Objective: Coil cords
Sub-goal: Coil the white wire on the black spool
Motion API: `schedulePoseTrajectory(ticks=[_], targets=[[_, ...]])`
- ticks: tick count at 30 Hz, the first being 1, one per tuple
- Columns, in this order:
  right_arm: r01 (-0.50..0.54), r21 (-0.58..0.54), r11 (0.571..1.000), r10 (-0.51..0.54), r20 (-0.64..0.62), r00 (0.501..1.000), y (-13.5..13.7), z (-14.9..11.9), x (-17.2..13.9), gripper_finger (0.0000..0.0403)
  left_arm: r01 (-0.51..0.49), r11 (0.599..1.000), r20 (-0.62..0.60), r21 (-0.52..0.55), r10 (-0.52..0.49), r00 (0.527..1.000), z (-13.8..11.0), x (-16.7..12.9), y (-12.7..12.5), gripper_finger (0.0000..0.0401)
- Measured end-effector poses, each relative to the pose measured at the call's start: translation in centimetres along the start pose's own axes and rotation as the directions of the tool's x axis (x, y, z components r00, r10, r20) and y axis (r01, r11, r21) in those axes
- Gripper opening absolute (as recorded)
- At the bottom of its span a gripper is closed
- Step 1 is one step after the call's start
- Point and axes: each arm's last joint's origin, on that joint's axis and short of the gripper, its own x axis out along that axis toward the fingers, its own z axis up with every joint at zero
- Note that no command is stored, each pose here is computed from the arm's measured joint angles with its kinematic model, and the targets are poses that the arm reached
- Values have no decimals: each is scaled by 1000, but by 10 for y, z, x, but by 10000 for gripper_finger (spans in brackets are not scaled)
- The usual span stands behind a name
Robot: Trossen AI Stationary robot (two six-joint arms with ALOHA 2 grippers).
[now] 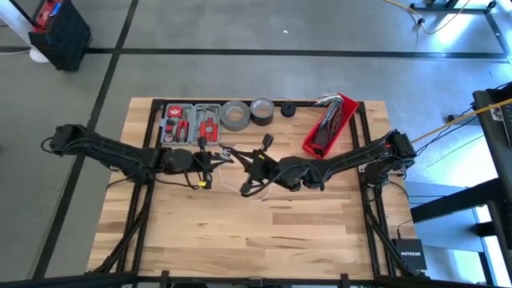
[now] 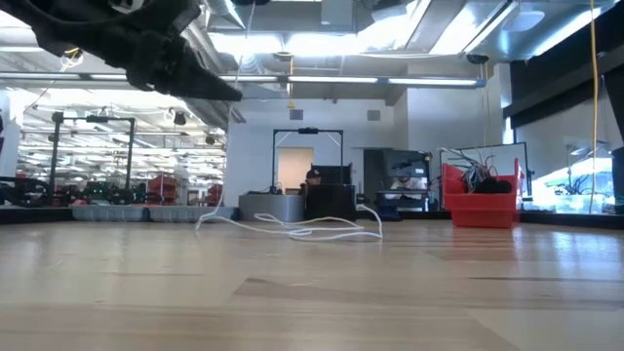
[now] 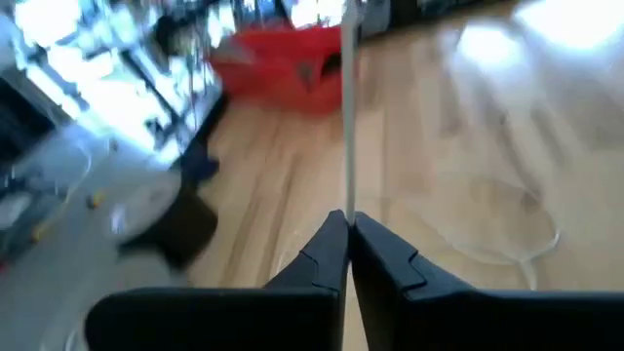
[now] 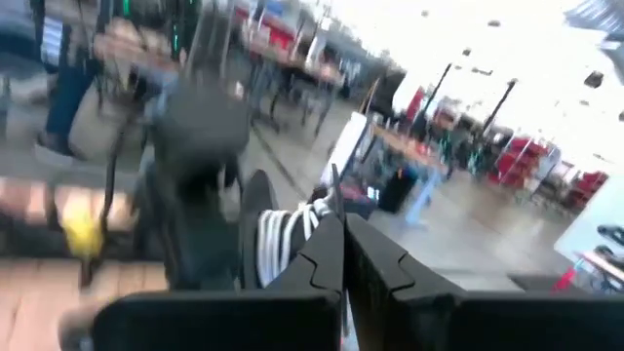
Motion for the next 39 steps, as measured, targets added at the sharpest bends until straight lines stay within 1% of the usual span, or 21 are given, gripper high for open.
schedulePoseTrajectory(ticks=[3, 5, 8, 12, 14, 18, 21, 25, 27, 34, 39], targets=[[14, 48, 999, -17, 57, 998, -6, 12, -2, 5, 2, 1000, -120, 31, 2, 993, -17, 2, 0, 37], [13, 51, 999, -16, 63, 998, -6, 13, -2, 5, -9, 1000, -131, 24, 12, 991, -17, 3, 4, 58], [-8, 17, 1000, 7, 30, 1000, -1, 4, 0, 5, -38, 999, -118, 2, 38, 992, -14, 5, 10, 84], [4, 20, 1000, -5, 26, 1000, -3, 6, -1, 5, -34, 999, -135, -2, 33, 990, -17, 6, 9, 102], [3, 13, 1000, -3, 18, 1000, -2, 5, -1, 5, -35, 999, -97, -13, 34, 995, -11, 4, 9, 105], [-3, 9, 1000, 3, 16, 1000, -1, 3, 0, 5, -19, 1000, -70, -13, 18, 997, -4, 1, 7, 103], [-7, 7, 1000, 7, 15, 1000, -1, 3, 0, 5, -27, 998, 27, -49, 29, 999, 8, -1, 8, 101], [-19, 8, 1000, 18, 24, 1000, -1, 4, 0, 5, 42, 997, 97, -63, -36, 995, 12, 3, 5, 100], [-21, 7, 1000, 21, 23, 1000, -1, 3, 0, 5, 51, 997, 100, -52, -46, 994, 12, 7, 5, 100], [-26, 5, 1000, 26, 23, 999, -1, 3, 0, 5, 31, 998, 92, -46, -27, 995, 6, 27, 2, 100], [-27, 4, 1000, 27, 22, 999, -1, 3, 0, 5, 38, 999, 86, -24, -35, 996, 3, 34, -2, 96]])
